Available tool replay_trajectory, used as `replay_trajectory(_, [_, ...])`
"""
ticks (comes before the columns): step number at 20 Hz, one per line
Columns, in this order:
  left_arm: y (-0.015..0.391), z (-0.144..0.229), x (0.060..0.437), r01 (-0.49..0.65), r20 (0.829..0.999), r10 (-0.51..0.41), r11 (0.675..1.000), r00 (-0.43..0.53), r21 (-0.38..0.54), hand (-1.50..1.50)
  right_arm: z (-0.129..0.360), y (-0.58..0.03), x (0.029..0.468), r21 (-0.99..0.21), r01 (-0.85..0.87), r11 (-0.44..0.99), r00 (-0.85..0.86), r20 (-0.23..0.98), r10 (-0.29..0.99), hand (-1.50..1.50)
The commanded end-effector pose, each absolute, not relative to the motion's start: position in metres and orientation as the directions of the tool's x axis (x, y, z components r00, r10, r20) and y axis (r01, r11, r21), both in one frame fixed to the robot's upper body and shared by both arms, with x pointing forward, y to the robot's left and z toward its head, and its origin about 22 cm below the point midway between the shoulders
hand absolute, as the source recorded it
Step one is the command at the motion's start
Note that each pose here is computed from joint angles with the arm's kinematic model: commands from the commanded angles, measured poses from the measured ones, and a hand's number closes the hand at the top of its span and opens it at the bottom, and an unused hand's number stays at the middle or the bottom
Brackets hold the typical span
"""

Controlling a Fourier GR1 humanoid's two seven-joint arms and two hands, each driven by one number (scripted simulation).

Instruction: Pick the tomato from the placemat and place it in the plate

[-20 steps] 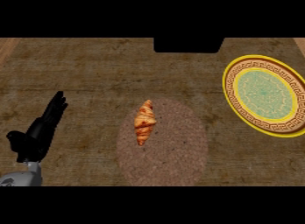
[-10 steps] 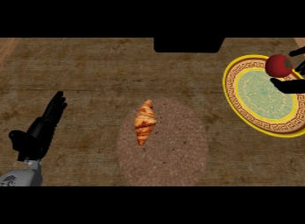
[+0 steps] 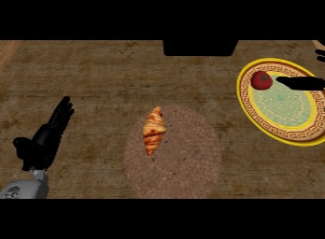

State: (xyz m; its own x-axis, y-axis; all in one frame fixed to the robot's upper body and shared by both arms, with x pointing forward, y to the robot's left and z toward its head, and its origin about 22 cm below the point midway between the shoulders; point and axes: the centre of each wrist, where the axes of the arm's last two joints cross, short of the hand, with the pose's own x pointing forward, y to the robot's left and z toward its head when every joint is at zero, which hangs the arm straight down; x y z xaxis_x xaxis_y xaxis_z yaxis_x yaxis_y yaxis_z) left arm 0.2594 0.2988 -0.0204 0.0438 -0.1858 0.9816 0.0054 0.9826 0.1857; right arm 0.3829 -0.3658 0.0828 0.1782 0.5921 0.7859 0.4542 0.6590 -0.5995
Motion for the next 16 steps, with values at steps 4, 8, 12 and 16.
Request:
replay_trajectory(4, [0.307,-0.029,0.253,-0.018,0.984,-0.17,0.985,0.053,0.172,0.0,0.091,-0.418,0.359,-0.297,0.616,0.729,0.01,0.929,0.371,-1.5])
replay_trajectory(8, [0.308,-0.009,0.263,-0.02,0.983,-0.173,0.984,0.057,0.174,0.0,0.064,-0.453,0.321,-0.17,0.606,0.777,-0.048,0.967,0.249,-1.5])
replay_trajectory(12, [0.303,-0.03,0.236,-0.01,0.98,-0.197,0.98,0.041,0.197,0.0,0.077,-0.515,0.277,-0.142,0.619,0.772,-0.087,0.965,0.247,-1.5])
replay_trajectory(16, [0.317,-0.03,0.248,-0.015,0.981,-0.19,0.982,0.043,0.191,0.0,0.044,-0.541,0.236,-0.177,0.581,0.795,-0.082,0.958,0.273,-1.5])
